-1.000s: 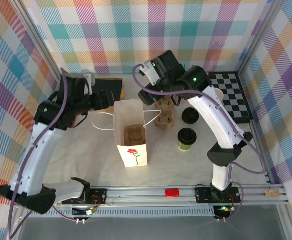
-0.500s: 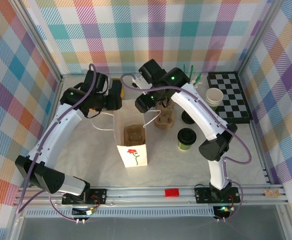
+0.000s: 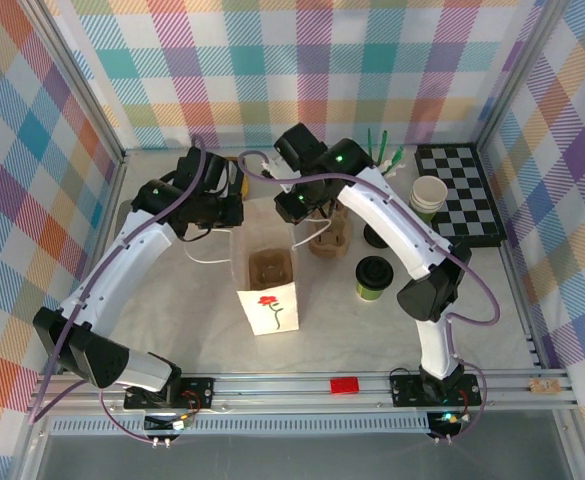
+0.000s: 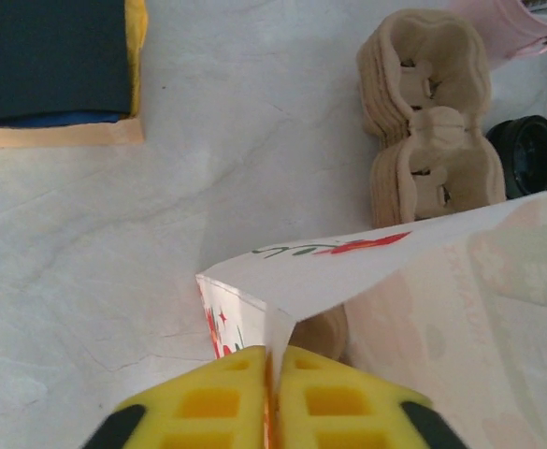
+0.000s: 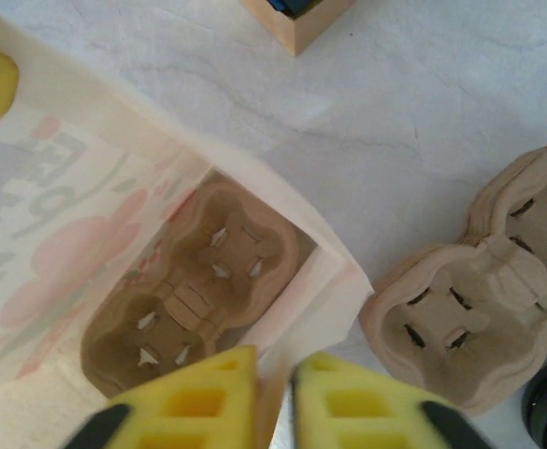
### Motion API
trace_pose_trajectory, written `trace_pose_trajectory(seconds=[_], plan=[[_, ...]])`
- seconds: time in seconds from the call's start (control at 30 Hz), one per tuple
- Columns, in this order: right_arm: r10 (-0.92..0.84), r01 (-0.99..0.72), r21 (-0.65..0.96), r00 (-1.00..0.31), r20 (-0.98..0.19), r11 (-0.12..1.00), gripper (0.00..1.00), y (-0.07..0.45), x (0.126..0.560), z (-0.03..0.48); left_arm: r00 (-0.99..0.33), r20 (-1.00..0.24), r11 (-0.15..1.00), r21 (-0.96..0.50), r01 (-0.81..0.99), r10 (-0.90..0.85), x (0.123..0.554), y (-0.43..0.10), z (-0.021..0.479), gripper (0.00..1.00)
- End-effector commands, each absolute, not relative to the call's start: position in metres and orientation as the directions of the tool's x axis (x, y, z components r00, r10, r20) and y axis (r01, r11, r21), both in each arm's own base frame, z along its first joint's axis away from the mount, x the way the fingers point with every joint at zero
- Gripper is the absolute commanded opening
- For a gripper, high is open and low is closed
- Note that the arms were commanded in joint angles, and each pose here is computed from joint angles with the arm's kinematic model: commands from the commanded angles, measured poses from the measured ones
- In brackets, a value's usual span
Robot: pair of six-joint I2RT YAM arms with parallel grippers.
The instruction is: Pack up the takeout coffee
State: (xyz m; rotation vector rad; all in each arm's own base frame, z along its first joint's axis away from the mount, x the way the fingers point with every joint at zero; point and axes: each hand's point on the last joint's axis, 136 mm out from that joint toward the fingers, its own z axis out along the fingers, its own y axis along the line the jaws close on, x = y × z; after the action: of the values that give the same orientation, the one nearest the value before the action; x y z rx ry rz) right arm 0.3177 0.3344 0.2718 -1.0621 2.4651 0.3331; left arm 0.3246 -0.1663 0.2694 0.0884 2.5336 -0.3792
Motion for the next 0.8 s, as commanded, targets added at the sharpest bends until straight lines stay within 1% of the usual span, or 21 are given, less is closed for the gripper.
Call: trace_pose_trajectory(seconds=[0.0, 0.13, 0.27, 0.4, 0.47, 0.6, 0.77], plan=[[-0.627, -0.736, 0.043, -0.604, -0.492, 0.675, 0.09, 0.338, 0.311, 0.277, -0.789, -0.614, 0.955, -0.253, 0.154, -0.035, 0.319, -0.165, 0.298, 0.05], [-0.629, -0.740, -0.035, -0.545, -0.554, 0.672, 0.05, 0.340, 0.306, 0.301, -0.733, -0.679, 0.955, -0.244, 0.166, -0.046, 0.310, -0.163, 0.324, 0.03], [-0.619, -0.741, -0.112, -0.456, -0.639, 0.662, 0.00, 0.345, 0.298, 0.334, -0.624, -0.777, 0.936, -0.276, 0.220, -0.083, 0.295, -0.165, 0.354, 0.02], [-0.616, -0.726, -0.215, -0.346, -0.708, 0.654, 0.00, 0.351, 0.287, 0.360, -0.524, -0.839, 0.926, -0.301, 0.227, -0.144, 0.283, -0.154, 0.365, 0.01], [-0.635, -0.731, -0.277, -0.268, -0.725, 0.624, 0.00, 0.357, 0.279, 0.367, -0.486, -0.857, 0.910, -0.328, 0.254, -0.173, 0.275, -0.152, 0.369, 0.01], [-0.606, -0.717, -0.304, -0.205, -0.769, 0.627, 0.00, 0.360, 0.264, 0.374, -0.453, -0.874, 0.894, -0.335, 0.297, -0.178, 0.264, -0.151, 0.366, 0.01], [-0.531, -0.702, -0.295, -0.139, -0.836, 0.649, 0.00, 0.363, 0.247, 0.377, -0.417, -0.892, 0.882, -0.328, 0.337, -0.173, 0.253, -0.153, 0.365, 0.01]])
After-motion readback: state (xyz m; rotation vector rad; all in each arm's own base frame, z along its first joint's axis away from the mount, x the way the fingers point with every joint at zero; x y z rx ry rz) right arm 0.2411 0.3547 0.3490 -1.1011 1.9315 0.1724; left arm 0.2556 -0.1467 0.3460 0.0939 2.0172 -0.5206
